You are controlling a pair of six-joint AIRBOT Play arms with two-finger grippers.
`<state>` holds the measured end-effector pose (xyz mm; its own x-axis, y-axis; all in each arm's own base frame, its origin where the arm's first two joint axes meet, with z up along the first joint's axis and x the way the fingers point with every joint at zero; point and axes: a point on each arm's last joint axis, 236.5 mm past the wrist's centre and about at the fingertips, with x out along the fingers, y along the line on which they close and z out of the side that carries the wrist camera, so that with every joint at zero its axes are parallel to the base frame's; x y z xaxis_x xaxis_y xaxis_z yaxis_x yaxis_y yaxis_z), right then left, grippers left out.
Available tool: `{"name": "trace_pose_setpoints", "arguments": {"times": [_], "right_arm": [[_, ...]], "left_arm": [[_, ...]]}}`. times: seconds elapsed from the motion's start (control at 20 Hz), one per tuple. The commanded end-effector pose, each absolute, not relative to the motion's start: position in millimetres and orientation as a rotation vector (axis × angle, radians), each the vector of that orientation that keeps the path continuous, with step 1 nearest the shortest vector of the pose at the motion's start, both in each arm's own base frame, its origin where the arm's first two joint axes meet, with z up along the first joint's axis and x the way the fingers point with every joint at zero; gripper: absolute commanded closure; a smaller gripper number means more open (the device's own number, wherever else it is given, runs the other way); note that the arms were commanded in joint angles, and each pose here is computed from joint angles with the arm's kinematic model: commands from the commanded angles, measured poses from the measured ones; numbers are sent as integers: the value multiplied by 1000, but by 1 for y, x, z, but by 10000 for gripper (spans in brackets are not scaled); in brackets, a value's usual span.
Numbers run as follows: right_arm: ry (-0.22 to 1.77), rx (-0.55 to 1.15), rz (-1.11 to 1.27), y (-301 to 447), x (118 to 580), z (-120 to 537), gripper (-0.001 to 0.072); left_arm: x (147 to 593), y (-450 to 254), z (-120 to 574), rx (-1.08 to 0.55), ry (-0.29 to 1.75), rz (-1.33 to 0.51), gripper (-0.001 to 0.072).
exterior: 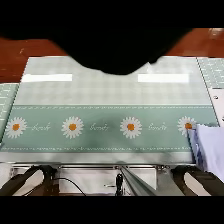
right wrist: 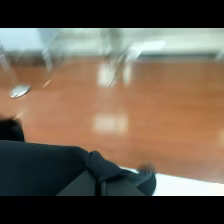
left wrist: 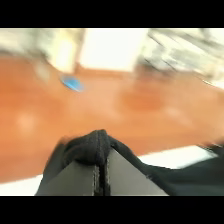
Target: Fold the shirts.
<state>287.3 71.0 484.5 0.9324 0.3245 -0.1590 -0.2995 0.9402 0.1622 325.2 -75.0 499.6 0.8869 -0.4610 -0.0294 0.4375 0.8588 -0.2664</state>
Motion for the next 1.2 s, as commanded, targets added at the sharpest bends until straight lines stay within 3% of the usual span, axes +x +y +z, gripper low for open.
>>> {"name": "trace_pose_setpoints", "arguments": {"times": [0.0,0.35,0.5,0.75,0.9,1.0,1.15], "right_arm": [[121,62,169,43,198,496,695],[131,62,138,43,118,481,695],[176,63,136,43,113,470,695],[368,105,157,45,165,412,695],[461,163,207,53,233,364,696],[584,202,187,47,285,315,695],[725,225,169,38,366,252,695]], "left_arm": [[243,-49,535,-87,-30,-229,680],[118,-39,540,12,-123,1,680],[105,-44,531,2,-124,-1,680],[202,-33,418,-160,224,-84,680],[284,-49,328,-366,374,-256,680],[329,-46,268,-502,457,-272,680],[387,-54,191,-557,591,-269,680]]}}
